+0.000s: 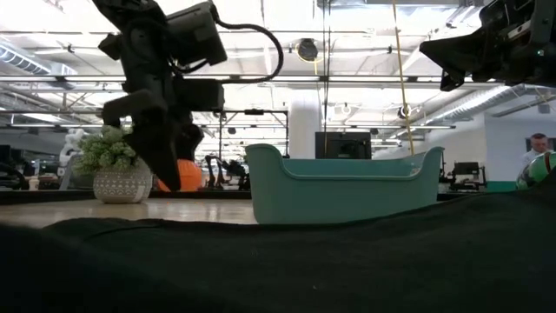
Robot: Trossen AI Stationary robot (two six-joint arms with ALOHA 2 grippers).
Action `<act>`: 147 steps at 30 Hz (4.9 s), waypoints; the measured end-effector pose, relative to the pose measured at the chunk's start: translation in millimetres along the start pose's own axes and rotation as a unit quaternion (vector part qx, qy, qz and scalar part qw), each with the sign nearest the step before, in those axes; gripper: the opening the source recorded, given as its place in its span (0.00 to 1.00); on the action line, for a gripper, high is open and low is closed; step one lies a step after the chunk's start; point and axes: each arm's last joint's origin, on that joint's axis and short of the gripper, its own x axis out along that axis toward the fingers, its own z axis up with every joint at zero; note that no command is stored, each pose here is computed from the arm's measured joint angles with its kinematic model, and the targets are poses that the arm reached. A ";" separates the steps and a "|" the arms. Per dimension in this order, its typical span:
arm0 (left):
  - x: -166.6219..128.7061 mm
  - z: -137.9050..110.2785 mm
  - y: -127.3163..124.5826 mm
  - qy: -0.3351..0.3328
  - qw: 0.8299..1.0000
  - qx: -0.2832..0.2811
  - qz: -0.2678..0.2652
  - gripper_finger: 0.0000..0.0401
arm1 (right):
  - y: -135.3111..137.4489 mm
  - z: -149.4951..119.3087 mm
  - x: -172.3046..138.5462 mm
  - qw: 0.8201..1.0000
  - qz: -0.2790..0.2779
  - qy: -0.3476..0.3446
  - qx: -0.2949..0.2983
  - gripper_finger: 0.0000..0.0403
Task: Pick and placing Produce into tupperware
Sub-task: Put the tangerine in the blue bin
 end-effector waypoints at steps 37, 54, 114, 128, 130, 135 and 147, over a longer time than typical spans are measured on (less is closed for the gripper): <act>-82.7 62.0 -2.5 -0.121 0.992 0.044 0.005 0.61 | 0.0 -0.2 0.2 1.000 0.000 0.001 -0.011 0.00; -85.9 72.6 -14.4 -0.179 0.982 0.055 -0.004 0.61 | -0.1 1.1 0.1 1.000 -0.001 -0.006 -0.012 0.00; -4.3 149.8 -66.9 -0.212 0.895 0.392 -0.026 0.61 | -0.1 -1.2 1.5 1.000 0.001 0.004 0.003 0.00; -13.3 148.3 -85.3 -0.171 0.975 0.142 0.019 0.61 | -0.1 -1.1 1.5 1.000 0.001 0.004 0.003 0.00; -13.5 148.4 -85.4 -0.174 0.979 0.103 0.033 0.61 | -0.1 -1.1 1.5 1.000 0.001 0.004 0.003 0.00; -6.4 148.0 -90.6 -0.180 0.981 0.036 0.056 0.61 | -0.1 -1.1 1.5 1.000 0.001 0.004 0.019 0.00; 23.3 140.4 -101.7 -0.141 0.989 0.005 0.043 0.61 | 0.1 -4.9 2.8 1.000 0.002 0.022 0.022 0.00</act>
